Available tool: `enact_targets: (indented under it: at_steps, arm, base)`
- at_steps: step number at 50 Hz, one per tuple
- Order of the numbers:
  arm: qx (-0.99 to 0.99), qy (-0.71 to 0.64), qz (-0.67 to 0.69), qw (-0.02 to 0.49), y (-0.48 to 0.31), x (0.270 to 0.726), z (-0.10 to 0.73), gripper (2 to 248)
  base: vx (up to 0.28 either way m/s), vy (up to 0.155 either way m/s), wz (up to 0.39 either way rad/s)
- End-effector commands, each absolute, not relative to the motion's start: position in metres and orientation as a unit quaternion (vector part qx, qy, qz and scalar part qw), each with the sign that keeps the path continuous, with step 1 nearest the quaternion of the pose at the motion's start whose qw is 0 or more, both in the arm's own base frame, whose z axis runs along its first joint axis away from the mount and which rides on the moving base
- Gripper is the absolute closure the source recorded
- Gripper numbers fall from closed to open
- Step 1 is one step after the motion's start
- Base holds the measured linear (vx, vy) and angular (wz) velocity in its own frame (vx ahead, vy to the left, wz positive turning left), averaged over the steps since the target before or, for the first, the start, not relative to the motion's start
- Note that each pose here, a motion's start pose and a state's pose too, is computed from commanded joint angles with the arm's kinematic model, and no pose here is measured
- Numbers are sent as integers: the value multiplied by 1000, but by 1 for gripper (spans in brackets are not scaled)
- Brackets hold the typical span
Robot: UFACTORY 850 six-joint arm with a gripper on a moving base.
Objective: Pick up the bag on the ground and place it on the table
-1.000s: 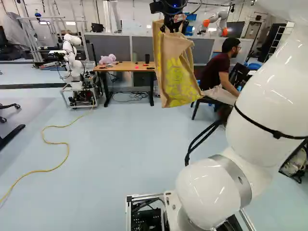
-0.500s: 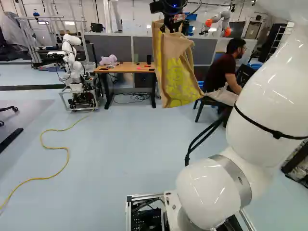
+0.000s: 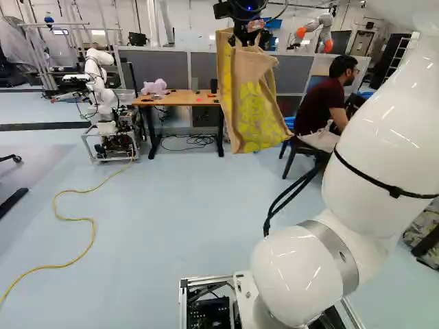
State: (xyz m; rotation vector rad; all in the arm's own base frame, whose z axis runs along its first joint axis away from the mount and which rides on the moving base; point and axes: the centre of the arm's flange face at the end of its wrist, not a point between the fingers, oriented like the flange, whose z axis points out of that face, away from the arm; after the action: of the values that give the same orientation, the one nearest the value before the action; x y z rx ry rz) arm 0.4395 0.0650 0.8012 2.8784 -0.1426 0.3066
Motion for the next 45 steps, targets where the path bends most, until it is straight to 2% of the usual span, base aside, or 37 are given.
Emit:
enact_targets:
  at_steps: [21, 45]
  arm:
    - [986, -49, 105, 121, 65, 439, 801, 228]
    - [986, -49, 105, 121, 65, 439, 801, 228]
  base:
    - [147, 4, -15]
    - [154, 48, -21]
